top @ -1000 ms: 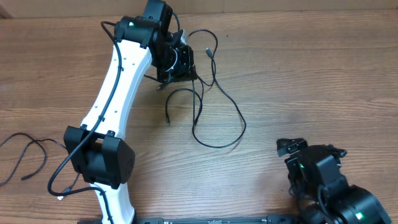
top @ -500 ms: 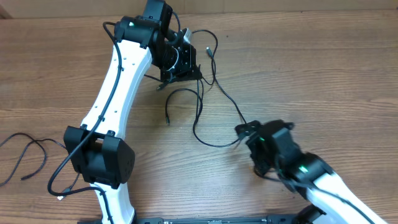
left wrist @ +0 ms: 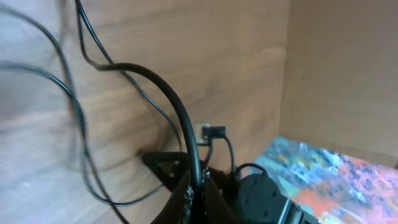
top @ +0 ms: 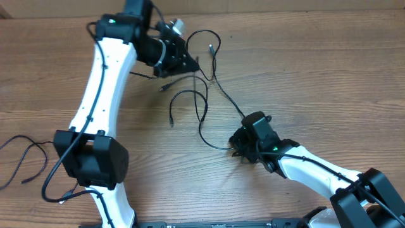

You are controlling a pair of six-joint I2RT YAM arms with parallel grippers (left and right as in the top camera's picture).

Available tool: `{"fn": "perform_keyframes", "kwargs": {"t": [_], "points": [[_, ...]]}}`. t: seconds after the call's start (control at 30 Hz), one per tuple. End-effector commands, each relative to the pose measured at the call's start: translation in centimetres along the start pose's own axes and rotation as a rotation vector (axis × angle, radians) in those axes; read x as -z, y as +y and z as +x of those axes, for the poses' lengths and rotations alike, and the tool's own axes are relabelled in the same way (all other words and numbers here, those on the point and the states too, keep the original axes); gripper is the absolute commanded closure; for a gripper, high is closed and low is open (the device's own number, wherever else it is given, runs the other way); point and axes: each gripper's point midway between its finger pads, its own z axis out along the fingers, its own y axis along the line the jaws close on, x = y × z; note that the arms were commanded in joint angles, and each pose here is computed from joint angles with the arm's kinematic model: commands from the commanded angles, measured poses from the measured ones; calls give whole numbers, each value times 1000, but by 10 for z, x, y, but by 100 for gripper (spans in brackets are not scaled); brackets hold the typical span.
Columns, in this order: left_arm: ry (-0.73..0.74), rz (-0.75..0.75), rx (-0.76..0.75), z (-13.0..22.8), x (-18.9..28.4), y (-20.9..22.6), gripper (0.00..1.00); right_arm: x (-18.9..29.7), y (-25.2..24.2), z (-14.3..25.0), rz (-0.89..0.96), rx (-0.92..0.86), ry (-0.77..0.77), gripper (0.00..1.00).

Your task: Untangle cables

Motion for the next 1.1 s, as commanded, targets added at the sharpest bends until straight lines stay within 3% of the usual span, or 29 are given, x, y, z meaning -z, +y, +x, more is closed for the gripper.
{"fn": "perform_keyframes", "kwargs": {"t": [0.0, 0.17, 0.37, 0.5, 0.7, 0.9, 1.07], "points": [[-212, 21, -181, -20, 78, -28, 96, 13, 6, -39, -7, 72, -116, 96], [-522, -171, -181, -45, 186, -9, 96, 46, -29, -112, 191, -7, -314, 96], [-770, -355, 23, -46, 284, 47, 96, 107, -75, -198, 349, -171, -485, 96], [-780, -369, 80, -41, 296, 66, 96, 134, -109, -228, 355, -326, -524, 96], [-781, -364, 47, -48, 291, 60, 96, 145, -131, -236, 383, -346, -518, 96], [-796, -391, 28, -54, 290, 58, 96, 170, -164, -240, 575, -397, -649, 95], [-859, -515, 149, -50, 310, 85, 96, 186, -186, -236, 665, -461, -694, 93]]}}
